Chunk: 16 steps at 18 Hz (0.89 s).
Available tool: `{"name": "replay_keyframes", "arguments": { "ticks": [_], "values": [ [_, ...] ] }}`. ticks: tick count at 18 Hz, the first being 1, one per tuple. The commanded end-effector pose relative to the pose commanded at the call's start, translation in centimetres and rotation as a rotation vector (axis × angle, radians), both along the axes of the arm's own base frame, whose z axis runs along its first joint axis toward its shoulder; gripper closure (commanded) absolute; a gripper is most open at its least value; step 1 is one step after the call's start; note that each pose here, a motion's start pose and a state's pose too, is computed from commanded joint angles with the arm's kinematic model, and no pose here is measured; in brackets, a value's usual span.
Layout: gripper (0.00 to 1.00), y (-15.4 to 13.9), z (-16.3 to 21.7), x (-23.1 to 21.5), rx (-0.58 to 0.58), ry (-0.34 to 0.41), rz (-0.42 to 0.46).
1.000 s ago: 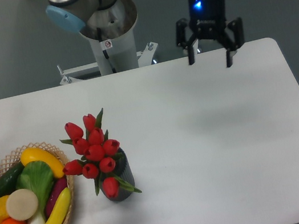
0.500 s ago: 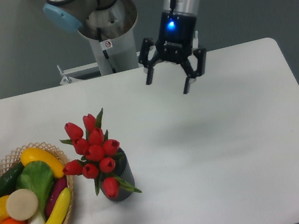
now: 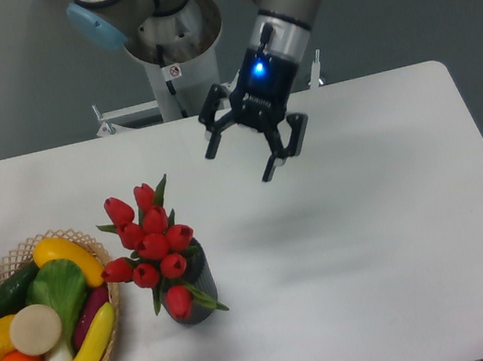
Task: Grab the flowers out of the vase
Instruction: 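Lower the open gripper around the tulip stems above the vase rim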
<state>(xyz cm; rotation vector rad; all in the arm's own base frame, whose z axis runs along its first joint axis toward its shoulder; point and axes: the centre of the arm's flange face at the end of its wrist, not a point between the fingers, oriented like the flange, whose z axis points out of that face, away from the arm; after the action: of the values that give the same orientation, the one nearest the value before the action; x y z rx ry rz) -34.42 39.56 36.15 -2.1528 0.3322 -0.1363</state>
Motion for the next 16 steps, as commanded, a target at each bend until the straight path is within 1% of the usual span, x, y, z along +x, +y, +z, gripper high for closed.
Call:
{"name": "replay_keyframes", "arguments": {
  "ticks": [2, 6, 11, 15, 16],
  "values": [
    [0.0, 1.9, 0.0, -0.3, -0.008, -0.024, -0.012],
    [0.0, 3.1, -0.1, 0.2, -0.012, -0.021, -0.038],
    [0.0, 5.1, -1.8, 1.6, -0.027, -0.048, -0.086],
    [0.0, 6.3, -2.7, 2.8, -0.04, -0.054, -0.116],
    [0.0, 6.4, -2.6, 2.9, -0.035, -0.046, -0.117]
  ]
}}
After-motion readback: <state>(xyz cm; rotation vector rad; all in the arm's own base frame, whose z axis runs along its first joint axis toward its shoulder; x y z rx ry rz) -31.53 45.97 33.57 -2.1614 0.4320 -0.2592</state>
